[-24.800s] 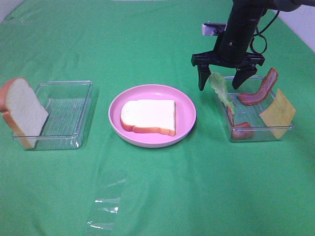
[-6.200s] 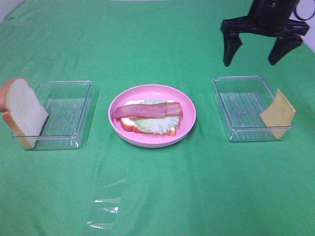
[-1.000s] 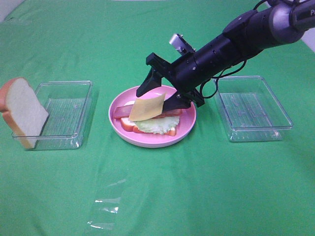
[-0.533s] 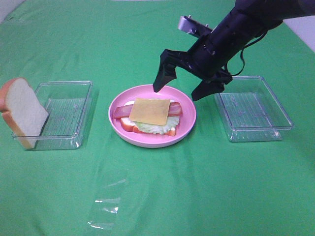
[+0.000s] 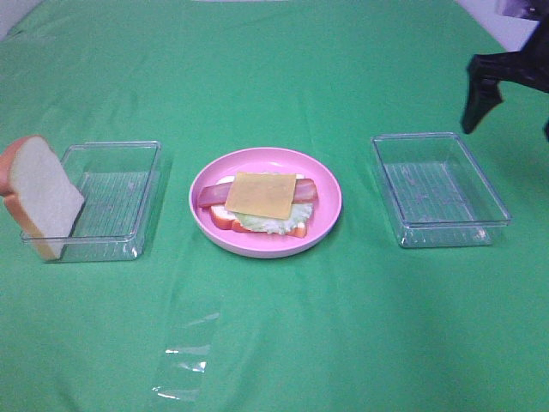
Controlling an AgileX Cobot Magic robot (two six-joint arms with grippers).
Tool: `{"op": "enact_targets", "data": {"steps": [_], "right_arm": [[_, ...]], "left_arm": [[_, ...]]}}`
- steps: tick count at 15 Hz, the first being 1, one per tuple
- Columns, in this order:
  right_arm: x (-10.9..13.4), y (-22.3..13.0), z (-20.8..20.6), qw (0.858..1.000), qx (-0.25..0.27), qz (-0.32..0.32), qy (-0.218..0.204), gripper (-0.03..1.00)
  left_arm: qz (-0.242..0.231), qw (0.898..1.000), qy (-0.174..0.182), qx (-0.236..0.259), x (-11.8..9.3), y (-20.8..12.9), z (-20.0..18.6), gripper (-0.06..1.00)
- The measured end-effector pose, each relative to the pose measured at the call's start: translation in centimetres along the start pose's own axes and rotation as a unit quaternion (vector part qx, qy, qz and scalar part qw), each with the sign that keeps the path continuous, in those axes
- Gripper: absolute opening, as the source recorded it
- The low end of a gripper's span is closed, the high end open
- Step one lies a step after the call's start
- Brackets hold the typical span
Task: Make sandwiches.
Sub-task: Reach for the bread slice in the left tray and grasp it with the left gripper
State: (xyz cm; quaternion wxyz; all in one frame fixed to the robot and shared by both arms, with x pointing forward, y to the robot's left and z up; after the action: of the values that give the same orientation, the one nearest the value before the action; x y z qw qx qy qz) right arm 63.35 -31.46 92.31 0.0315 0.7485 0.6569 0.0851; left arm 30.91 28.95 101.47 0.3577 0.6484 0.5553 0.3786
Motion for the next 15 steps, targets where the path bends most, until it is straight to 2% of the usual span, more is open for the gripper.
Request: {"op": "enact_targets", "data": {"steps": [1,4,7,10,13,15], "right_arm": [[-2.3,-0.2,-0.2,1.0,0.007,0.021,-0.006,0.99],[-4.9,-0.5,-0.6,0.998,0.012,0.053,-0.009,0.99],[-4.6,-2.8,-0.8,0.997,0.067,0.044,0.0,0.99],[-4.2,-7.2,-1.1,0.994,0.096,0.044,0.003,0.99],[-3.7,-14.1,-2.9,0.995,0.09,0.044,0.0,0.99],[-3.4,-17.8,-4.4,0.998,0.044,0.04,-0.005,0.99]], "left_arm": [[0.0,1.0,0.0,0.0,0.0,0.0,0.0,0.94],[0.0,1.0,0.0,0.0,0.0,0.0,0.0,0.94],[0.0,1.0,0.0,0.0,0.0,0.0,0.0,0.94],[0.0,1.0,0.0,0.0,0.0,0.0,0.0,0.94],[0.0,1.0,0.0,0.0,0.0,0.0,0.0,0.94],[0.0,1.0,0.0,0.0,0.0,0.0,0.0,0.94]]}}
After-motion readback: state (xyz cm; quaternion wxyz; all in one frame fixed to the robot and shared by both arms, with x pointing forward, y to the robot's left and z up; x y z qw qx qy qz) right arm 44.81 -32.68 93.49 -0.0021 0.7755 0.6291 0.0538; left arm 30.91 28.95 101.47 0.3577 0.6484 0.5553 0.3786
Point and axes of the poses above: a point on each arm's last joint axis where the gripper is mounted, z pointing out along that axis toward the gripper, x along the wrist's bending axis when the last joint is at zero, y = z × x, the point moved 9 cm from there along z, pointing out along that axis toward the gripper, and after that the axes turned 4 degrees about z, right-handed, at the moved point
